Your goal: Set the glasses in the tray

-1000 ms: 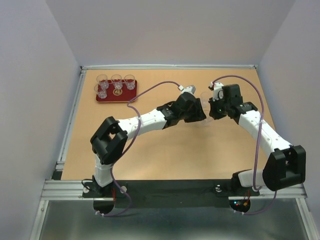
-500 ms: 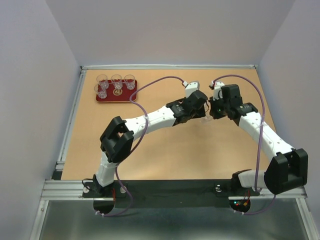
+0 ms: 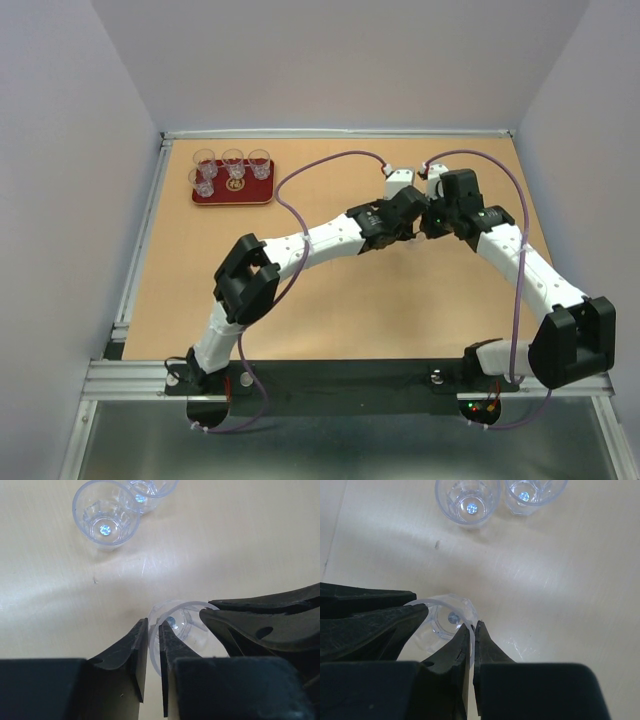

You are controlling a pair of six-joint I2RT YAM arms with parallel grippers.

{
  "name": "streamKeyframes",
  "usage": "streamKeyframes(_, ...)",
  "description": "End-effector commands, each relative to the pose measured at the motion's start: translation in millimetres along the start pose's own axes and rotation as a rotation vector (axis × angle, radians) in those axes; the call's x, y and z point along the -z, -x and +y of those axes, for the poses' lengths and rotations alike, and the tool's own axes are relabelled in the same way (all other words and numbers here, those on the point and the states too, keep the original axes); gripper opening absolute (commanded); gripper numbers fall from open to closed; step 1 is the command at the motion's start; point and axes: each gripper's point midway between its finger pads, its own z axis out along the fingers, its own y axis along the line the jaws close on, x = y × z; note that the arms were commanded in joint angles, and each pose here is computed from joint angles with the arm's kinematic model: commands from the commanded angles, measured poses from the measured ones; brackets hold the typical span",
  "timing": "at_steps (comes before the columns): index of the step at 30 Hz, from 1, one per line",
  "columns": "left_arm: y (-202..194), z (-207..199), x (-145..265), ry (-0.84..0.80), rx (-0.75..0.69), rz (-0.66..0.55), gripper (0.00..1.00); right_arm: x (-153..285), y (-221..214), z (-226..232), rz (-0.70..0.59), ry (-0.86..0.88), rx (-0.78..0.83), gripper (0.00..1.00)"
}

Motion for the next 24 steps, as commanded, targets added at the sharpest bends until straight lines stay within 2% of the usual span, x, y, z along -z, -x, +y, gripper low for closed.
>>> streamKeyframes(1,20.2,13.5,-0.4,0.074,-0.049,-0.054,0.00,19.7,34.7,8.9,-0.109,0.033,-0.007,0.04)
streamKeyframes(8,19.0,8.9,0.8,0.037,-0.088,-0.045,0.00,23.2,35.0,13.5,-0.118,0.059,-0.008,0.05)
streamKeyframes(17,14.8,6.4,-1.9,0.020,-0.090,-0.035,0.00,23.4,34.5,19.9,-0.117,0.096,-0.005,0.16)
streamKeyframes(18,15.1,6.2,-2.0,0.019,-0.089,-0.036,0.00,23.6,34.2,20.4,-0.117,0.099,-0.003,0.24)
streamKeyframes(20,16.2,5.5,-1.2,0.017,-0.086,-0.038,0.00,24.6,34.7,21.5,-0.121,0.105,-0.003,0.26)
streamKeyframes(21,19.2,5.3,0.4,0.015,-0.083,-0.045,0.00,25.3,36.0,21.9,-0.125,0.107,-0.003,0.33)
streamKeyframes(23,20.0,3.9,2.4,0.008,-0.079,-0.049,0.00,27.9,37.6,22.0,-0.133,0.106,-0.001,0.34)
streamKeyframes(24,22.7,3.6,4.8,0.001,-0.073,-0.057,0.00,28.7,38.5,21.3,-0.137,0.102,-0.004,0.39)
